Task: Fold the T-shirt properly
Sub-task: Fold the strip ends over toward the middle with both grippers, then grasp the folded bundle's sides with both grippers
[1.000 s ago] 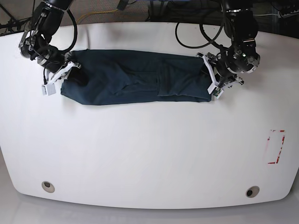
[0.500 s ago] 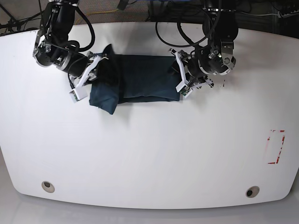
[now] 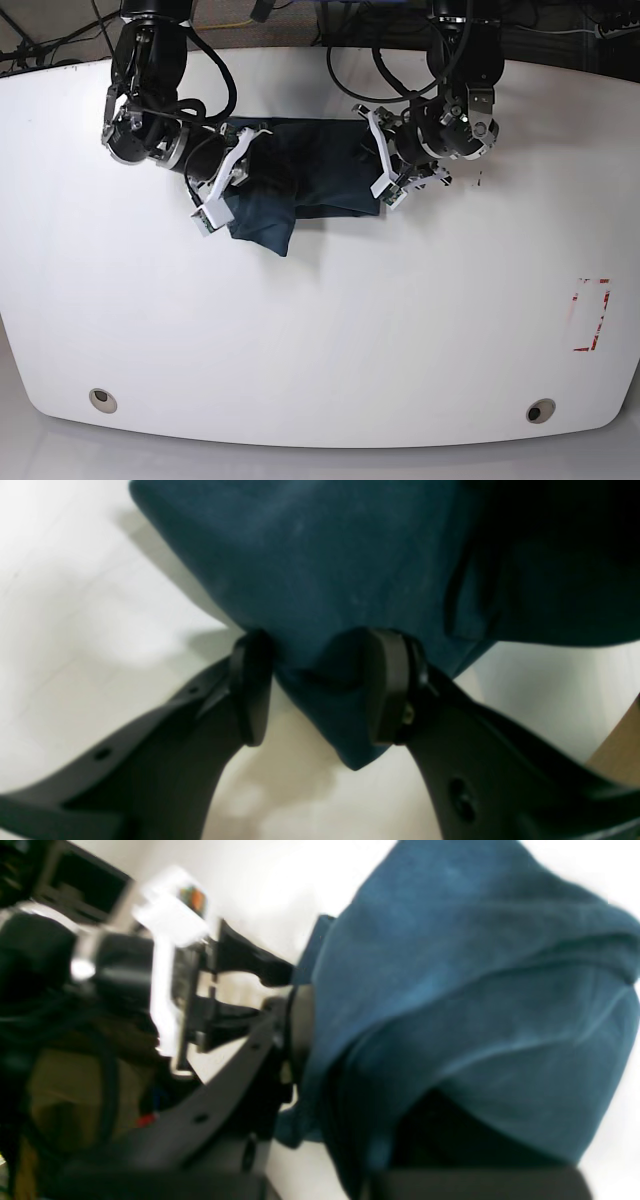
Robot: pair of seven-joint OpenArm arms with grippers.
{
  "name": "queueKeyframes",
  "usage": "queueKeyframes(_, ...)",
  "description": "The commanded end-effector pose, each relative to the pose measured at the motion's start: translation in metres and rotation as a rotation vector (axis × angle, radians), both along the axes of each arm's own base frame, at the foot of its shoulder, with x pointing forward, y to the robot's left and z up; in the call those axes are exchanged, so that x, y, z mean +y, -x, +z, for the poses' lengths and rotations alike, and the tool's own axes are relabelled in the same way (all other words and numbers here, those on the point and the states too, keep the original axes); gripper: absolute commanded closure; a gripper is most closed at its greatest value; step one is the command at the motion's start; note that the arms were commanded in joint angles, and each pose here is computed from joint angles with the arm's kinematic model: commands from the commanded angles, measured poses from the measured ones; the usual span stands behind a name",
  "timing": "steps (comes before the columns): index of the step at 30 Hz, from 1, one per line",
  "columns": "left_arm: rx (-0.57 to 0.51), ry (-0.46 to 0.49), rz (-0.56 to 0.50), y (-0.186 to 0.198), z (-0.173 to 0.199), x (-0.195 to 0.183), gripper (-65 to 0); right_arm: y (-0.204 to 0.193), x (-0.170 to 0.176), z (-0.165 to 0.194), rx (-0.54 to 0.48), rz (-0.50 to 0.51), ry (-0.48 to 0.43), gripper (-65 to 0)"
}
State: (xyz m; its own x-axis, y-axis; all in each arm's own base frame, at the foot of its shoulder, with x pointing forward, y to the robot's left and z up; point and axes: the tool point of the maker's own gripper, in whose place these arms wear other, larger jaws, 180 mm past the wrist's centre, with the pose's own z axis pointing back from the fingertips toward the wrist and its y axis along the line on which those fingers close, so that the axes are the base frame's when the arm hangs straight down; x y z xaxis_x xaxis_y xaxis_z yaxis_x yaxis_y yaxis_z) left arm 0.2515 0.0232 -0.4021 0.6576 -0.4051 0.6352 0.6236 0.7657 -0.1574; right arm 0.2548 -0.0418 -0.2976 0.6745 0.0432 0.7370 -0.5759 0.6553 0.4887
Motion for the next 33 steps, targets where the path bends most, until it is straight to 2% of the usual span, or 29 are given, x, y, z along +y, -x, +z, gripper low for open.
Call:
queueKeyframes(1, -0.042, 0.032, 0.004, -0.009, 0.012, -0.005, -26.2, -0.006, 0.014, 0.014, -0.056, 0.034, -0.021, -7.5)
queueKeyframes(4, -0.047, 0.031, 0.004, -0.01, 0.014, -0.005, -26.2, -0.002, 0.028, 0.011, -0.048, 0.069, -0.01, -21.7)
queueKeyframes(5, -0.047, 0.031, 0.004, -0.01, 0.014, -0.005, -26.2, 0.0, 0.033, 0.01, -0.045, 0.08, -0.008, -28.4)
queueKeyframes(8, -0.047, 0.032, 0.004, -0.01, 0.014, -0.005, -26.2, 0.004, 0.042, 0.007, -0.041, 0.106, 0.004, -40.9)
queueKeyframes(11, -0.049, 0.033, 0.003, -0.01, 0.014, -0.005, -26.2, 0.001, 0.053, 0.005, -0.045, 0.097, 0.013, -48.4)
queueKeyframes(16, -0.112, 0.029, 0.026, -0.018, 0.032, 0.003, -26.2, -0.01, 0.053, 0.004, -0.087, 0.049, 0.071, -49.6)
queueKeyframes(20, -0.191, 0.012, 0.09, -0.03, 0.055, 0.025, -26.2, -0.011, 0.04, 0.009, -0.107, 0.044, 0.061, -49.6)
queueKeyframes(24, -0.236, -0.016, 0.158, -0.037, 0.068, 0.051, -26.2, -0.01, 0.029, 0.019, -0.128, 0.045, 0.009, -49.5)
queueKeyframes(28, -0.274, -0.075, 0.243, -0.048, 0.078, 0.093, -26.2, -0.014, 0.009, 0.021, -0.143, 0.013, 0.009, -49.5)
queueKeyframes(31, -0.284, -0.121, 0.218, -0.05, 0.079, 0.103, -26.2, -0.019, -0.009, 0.019, -0.15, -0.029, 0.041, -49.5)
queueKeyframes(33, -0.284, -0.143, 0.163, -0.048, 0.078, 0.097, -26.2, -0.025, -0.021, 0.017, -0.152, -0.062, 0.073, -49.5)
